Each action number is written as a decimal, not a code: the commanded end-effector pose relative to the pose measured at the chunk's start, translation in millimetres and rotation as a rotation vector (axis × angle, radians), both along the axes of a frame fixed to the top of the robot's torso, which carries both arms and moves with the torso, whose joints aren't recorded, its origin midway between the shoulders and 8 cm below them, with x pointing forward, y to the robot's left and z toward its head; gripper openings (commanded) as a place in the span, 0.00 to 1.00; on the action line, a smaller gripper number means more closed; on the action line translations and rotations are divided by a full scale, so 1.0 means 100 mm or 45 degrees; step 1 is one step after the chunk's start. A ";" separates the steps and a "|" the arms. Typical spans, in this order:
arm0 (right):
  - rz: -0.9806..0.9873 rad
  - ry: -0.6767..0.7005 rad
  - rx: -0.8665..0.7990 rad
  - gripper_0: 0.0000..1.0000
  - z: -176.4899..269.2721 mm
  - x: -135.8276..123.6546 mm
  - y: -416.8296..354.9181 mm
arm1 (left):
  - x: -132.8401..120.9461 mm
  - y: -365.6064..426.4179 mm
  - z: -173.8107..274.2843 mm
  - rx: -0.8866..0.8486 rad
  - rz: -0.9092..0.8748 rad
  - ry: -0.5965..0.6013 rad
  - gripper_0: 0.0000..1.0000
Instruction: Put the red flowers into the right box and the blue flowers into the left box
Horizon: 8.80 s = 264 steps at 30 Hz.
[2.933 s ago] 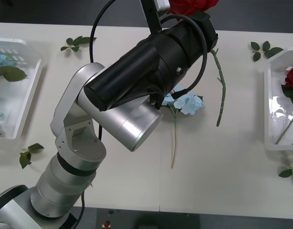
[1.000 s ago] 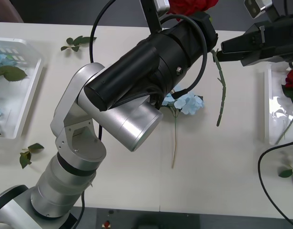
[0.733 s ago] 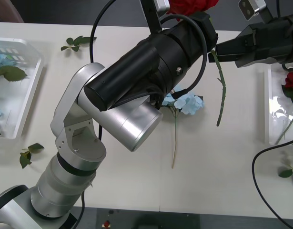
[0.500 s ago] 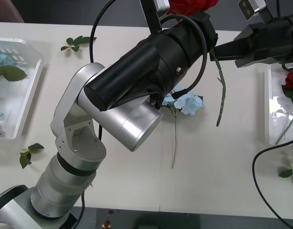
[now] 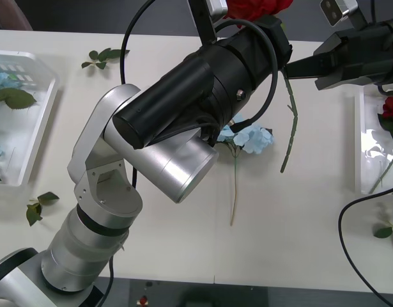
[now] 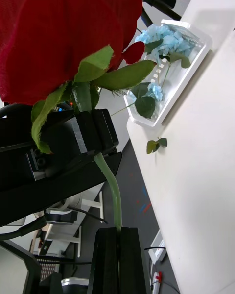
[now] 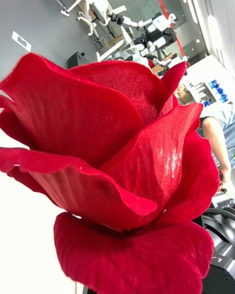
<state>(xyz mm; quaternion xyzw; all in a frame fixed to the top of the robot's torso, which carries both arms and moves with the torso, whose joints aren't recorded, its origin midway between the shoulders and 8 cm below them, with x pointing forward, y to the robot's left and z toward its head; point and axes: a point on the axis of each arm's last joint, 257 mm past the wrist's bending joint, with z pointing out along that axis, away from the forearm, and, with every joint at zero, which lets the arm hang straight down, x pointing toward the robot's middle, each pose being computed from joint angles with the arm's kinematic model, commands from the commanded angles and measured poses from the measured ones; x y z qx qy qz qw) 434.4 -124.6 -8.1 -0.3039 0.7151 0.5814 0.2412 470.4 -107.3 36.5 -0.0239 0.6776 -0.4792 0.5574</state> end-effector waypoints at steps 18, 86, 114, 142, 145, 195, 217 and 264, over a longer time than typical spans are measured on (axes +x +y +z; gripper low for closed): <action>-0.086 -0.069 -0.119 0.00 0.25 0.02 -0.46 | -0.09 -0.06 0.12 -0.015 -0.029 -0.040 1.00; -1.146 0.071 -1.022 1.00 -1.00 0.55 -3.48 | -0.65 1.60 -0.79 0.782 -0.743 -0.485 1.00; -0.752 0.077 -1.009 1.00 -1.81 0.45 -0.73 | -0.75 1.57 -0.81 0.769 -0.794 -0.478 1.00; -0.808 0.208 -1.106 1.00 -3.00 0.38 0.51 | -0.75 1.57 -0.81 0.769 -0.794 -0.478 1.00; -0.815 0.212 -1.119 1.00 -3.04 0.38 0.51 | -0.75 1.57 -0.81 0.769 -0.794 -0.478 1.00; -0.881 0.094 -1.108 0.00 -2.83 0.60 0.49 | -0.75 1.57 -0.81 0.769 -0.794 -0.478 1.00; -0.927 0.266 -1.144 1.00 -2.98 0.45 0.43 | -0.75 1.57 -0.81 0.769 -0.794 -0.478 1.00; -0.990 0.146 -1.173 0.00 -2.94 0.62 0.61 | -0.75 1.57 -0.81 0.769 -0.794 -0.478 1.00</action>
